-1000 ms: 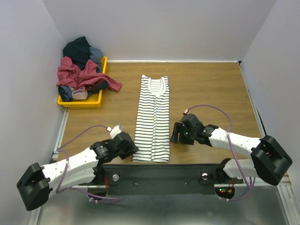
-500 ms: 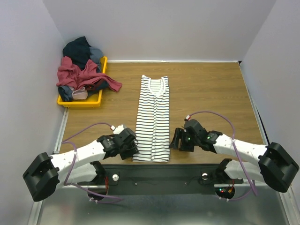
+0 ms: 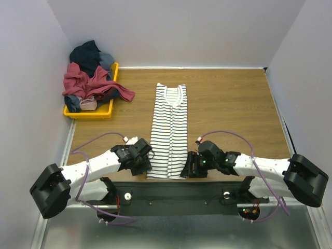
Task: Fold and stack the tank tops
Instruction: Fold the tank top
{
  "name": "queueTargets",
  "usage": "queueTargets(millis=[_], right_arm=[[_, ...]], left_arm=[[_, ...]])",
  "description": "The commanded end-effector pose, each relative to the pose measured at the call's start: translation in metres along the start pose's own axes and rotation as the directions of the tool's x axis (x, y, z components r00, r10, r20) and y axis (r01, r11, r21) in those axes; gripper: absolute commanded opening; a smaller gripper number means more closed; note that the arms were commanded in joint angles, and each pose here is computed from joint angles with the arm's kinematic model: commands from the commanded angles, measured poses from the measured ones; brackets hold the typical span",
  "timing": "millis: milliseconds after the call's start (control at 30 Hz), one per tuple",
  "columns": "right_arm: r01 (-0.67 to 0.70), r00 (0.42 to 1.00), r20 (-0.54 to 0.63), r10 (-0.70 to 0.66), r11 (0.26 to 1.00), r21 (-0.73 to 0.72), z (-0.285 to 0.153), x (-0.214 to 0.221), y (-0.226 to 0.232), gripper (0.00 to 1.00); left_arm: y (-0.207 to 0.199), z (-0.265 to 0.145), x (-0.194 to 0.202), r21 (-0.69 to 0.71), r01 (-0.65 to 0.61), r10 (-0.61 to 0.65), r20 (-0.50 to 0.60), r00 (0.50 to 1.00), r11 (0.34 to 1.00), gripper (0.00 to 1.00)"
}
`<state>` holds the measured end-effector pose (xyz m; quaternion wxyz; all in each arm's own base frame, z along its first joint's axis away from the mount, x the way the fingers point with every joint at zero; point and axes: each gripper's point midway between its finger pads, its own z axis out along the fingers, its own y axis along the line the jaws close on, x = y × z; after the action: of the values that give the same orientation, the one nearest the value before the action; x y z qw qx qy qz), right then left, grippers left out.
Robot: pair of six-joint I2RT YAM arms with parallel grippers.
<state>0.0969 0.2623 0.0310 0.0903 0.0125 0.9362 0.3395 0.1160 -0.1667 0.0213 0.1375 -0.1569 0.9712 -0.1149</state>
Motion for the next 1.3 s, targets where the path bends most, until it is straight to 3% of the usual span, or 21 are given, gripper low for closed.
queueTargets(millis=[0, 100, 200, 433, 600, 833, 1267], right_arm=[[-0.043, 0.994, -0.09, 0.062, 0.979, 0.197, 0.005, 0.04, -0.06, 0.65], [-0.049, 0.992, -0.1, 0.074, 0.972, 0.23, 0.007, 0.048, -0.069, 0.62], [-0.067, 0.993, -0.079, 0.089, 0.966, 0.25, 0.008, 0.046, -0.074, 0.59], [-0.091, 0.995, -0.004, 0.096, 0.955, 0.282, 0.011, 0.033, -0.077, 0.59], [-0.104, 0.995, 0.026, 0.101, 0.943, 0.316, 0.013, 0.028, -0.083, 0.57], [-0.084, 0.996, 0.069, 0.064, 0.935, 0.346, 0.007, 0.016, -0.082, 0.47], [0.007, 0.989, 0.13, -0.066, 0.913, 0.408, -0.004, -0.019, -0.06, 0.29]], left_arm=[[0.003, -0.005, -0.005, -0.027, -0.044, 0.044, -0.004, 0.999, 0.999, 0.54], [0.003, -0.005, -0.005, -0.021, -0.049, 0.049, -0.012, 0.999, 0.999, 0.5], [0.003, -0.002, 0.002, -0.001, -0.055, 0.055, -0.043, 0.998, 0.998, 0.39], [0.004, 0.003, 0.016, 0.049, -0.064, 0.069, -0.095, 0.993, 0.997, 0.36], [0.003, -0.002, 0.014, 0.071, -0.072, 0.077, -0.082, 0.994, 0.995, 0.39], [0.002, -0.004, 0.017, 0.087, -0.076, 0.084, -0.092, 0.992, 0.993, 0.53], [-0.006, 0.0, 0.026, 0.178, -0.088, 0.109, -0.114, 0.988, 0.98, 0.55]])
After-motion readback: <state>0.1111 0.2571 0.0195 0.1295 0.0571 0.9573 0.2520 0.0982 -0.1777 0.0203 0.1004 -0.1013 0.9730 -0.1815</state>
